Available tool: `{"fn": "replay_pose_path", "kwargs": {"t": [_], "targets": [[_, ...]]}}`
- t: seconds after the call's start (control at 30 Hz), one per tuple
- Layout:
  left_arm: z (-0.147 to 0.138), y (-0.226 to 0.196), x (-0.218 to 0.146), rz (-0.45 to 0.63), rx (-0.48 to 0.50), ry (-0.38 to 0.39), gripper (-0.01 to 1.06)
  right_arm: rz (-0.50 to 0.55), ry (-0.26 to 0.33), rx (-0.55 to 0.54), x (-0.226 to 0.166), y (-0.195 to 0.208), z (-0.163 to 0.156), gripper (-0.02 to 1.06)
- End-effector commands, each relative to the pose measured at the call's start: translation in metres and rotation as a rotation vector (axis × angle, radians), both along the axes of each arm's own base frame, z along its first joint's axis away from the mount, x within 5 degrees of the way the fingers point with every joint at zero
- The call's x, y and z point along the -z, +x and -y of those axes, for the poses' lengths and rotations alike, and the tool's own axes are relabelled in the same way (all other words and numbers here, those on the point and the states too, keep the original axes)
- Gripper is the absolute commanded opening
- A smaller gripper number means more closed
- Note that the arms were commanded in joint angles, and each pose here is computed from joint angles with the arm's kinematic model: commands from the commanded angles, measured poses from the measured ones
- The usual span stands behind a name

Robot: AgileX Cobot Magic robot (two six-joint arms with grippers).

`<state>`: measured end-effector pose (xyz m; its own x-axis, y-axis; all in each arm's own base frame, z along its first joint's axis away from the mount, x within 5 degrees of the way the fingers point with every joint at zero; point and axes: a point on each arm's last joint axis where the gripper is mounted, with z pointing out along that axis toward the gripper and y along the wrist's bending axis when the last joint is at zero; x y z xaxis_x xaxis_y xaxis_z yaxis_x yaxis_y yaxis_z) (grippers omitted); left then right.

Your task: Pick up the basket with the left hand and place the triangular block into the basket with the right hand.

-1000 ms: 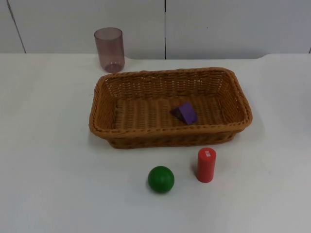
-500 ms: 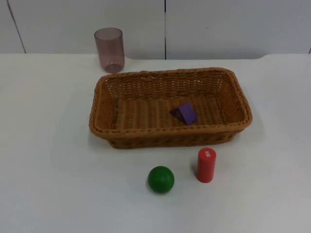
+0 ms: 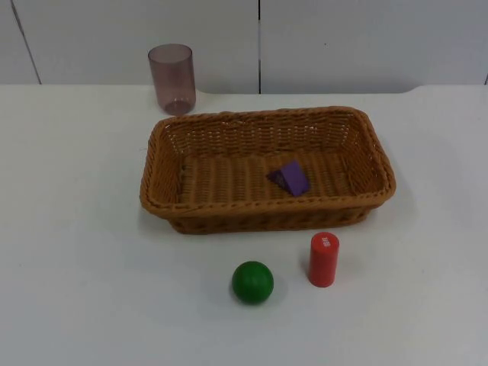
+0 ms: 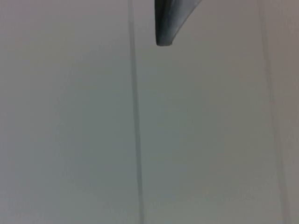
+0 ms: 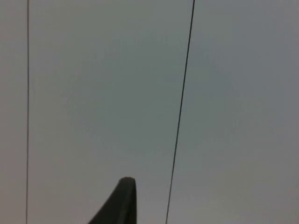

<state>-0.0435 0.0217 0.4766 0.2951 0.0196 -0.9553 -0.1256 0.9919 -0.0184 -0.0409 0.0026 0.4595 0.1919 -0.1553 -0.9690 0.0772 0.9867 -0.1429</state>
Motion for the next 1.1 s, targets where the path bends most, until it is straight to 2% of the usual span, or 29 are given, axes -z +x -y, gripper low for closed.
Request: {"fn": "replay_pose_path", "kwargs": {"t": [0.0, 0.07, 0.2, 0.3, 0.37, 0.43, 0.53, 0.7, 0.93, 1.07], "targets": [[0.001, -0.016, 0.004, 0.029, -0.048, 0.024, 1.05, 0.029, -0.036, 0.007, 0.003, -0.014, 0.0, 1.05], [0.004, -0.028, 0.006, 0.067, -0.072, 0.039, 1.05, 0.047, -0.037, 0.007, 0.005, -0.021, 0.0, 1.05], [0.008, -0.067, 0.016, 0.174, -0.076, 0.049, 1.05, 0.137, -0.044, 0.009, 0.018, -0.061, -0.002, 1.05], [0.007, -0.074, 0.02, 0.178, -0.075, 0.079, 1.05, 0.164, -0.042, 0.005, 0.023, -0.073, -0.003, 1.05], [0.008, -0.086, 0.026, 0.203, -0.019, 0.052, 1.05, 0.135, -0.033, -0.011, 0.029, -0.076, -0.005, 1.05], [0.009, -0.09, 0.029, 0.203, -0.007, 0.055, 1.05, 0.104, -0.029, -0.019, 0.031, -0.078, -0.005, 1.05], [0.013, -0.087, 0.034, 0.133, 0.01, 0.118, 1.05, 0.09, -0.039, -0.092, 0.029, -0.086, -0.012, 1.05], [0.014, -0.085, 0.042, 0.031, 0.052, 0.099, 1.05, 0.111, -0.032, -0.135, 0.026, -0.094, -0.016, 1.05], [0.017, -0.085, 0.043, 0.026, 0.086, 0.085, 1.05, 0.111, -0.032, -0.202, 0.026, -0.096, -0.007, 1.05], [0.017, -0.085, 0.043, 0.027, 0.094, 0.082, 1.05, 0.054, -0.043, -0.203, 0.031, -0.094, -0.004, 1.05]]}}
